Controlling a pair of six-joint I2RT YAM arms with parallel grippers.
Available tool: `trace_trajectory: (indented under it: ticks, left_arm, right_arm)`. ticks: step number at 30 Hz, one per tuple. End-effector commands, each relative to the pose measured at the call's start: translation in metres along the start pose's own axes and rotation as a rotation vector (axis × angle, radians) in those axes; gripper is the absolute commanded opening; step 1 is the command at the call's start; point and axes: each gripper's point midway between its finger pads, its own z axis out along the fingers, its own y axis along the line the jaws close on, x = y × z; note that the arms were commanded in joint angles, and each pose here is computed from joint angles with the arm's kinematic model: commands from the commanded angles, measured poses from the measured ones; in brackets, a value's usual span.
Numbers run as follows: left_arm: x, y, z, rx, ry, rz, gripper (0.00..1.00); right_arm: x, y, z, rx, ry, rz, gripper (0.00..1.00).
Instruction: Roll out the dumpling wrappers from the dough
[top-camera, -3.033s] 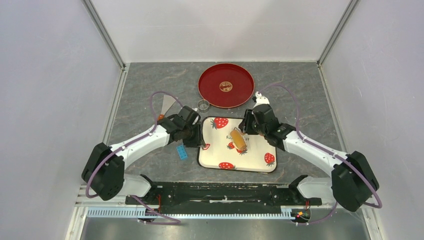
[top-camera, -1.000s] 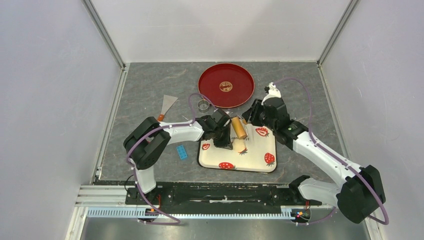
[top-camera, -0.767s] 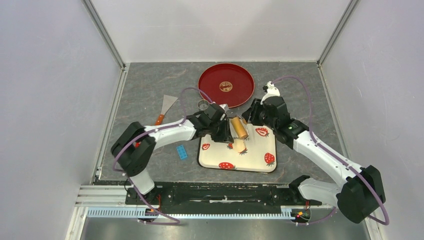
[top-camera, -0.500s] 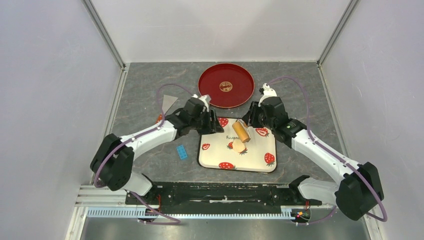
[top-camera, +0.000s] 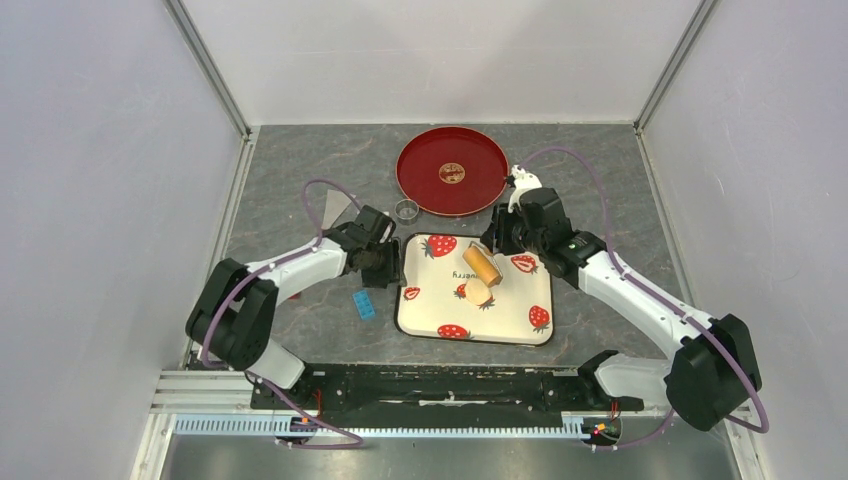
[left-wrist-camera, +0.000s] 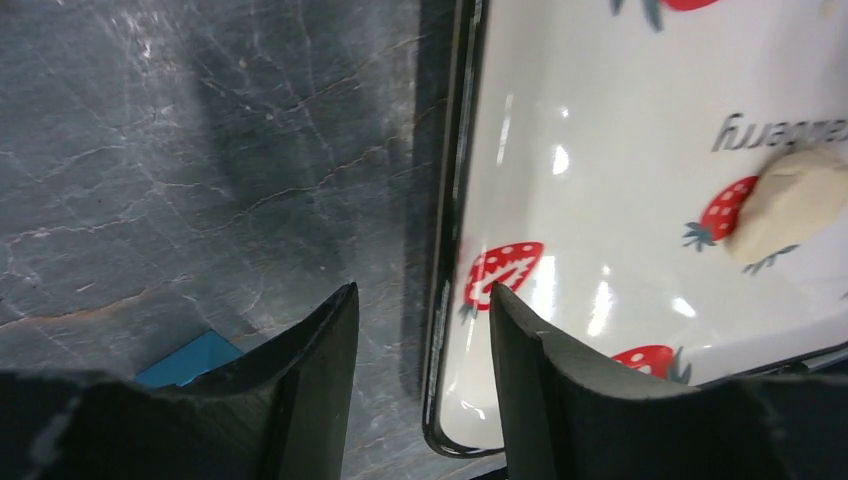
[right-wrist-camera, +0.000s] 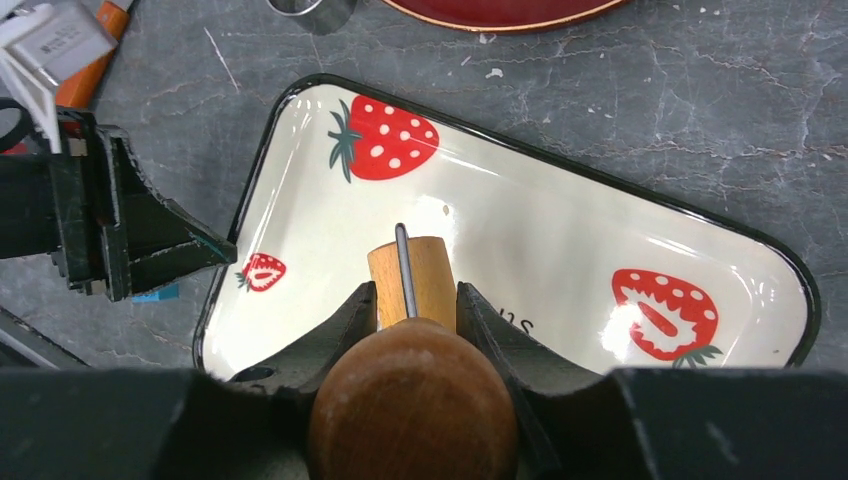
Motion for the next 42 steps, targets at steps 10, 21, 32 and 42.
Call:
trace_trajectory:
  ticks: [10, 21, 32, 42]
  left_arm:
    - [0.032, 0.022, 0.034, -0.017, 0.06, -0.034, 0.19]
    - [0.041, 0.044, 0.043, -0.125, 0.071, -0.088, 0.02]
    - [0.044, 0.046, 0.049, -0.124, 0.091, -0.097, 0.02]
    - [0.046, 0.048, 0.049, -0.133, 0.095, -0.106, 0.02]
  right_arm:
    - [-0.014, -0.001, 0.001, 0.009, -0.052, -0.117, 0.0]
    - [-0.005, 0.005, 0.002, 0.031, -0.087, -0.129, 0.0]
    - [-0.007, 0.011, -0.001, 0.029, -0.092, -0.144, 0.0]
    - [-0.005, 0.011, -0.004, 0.035, -0.113, -0.152, 0.0]
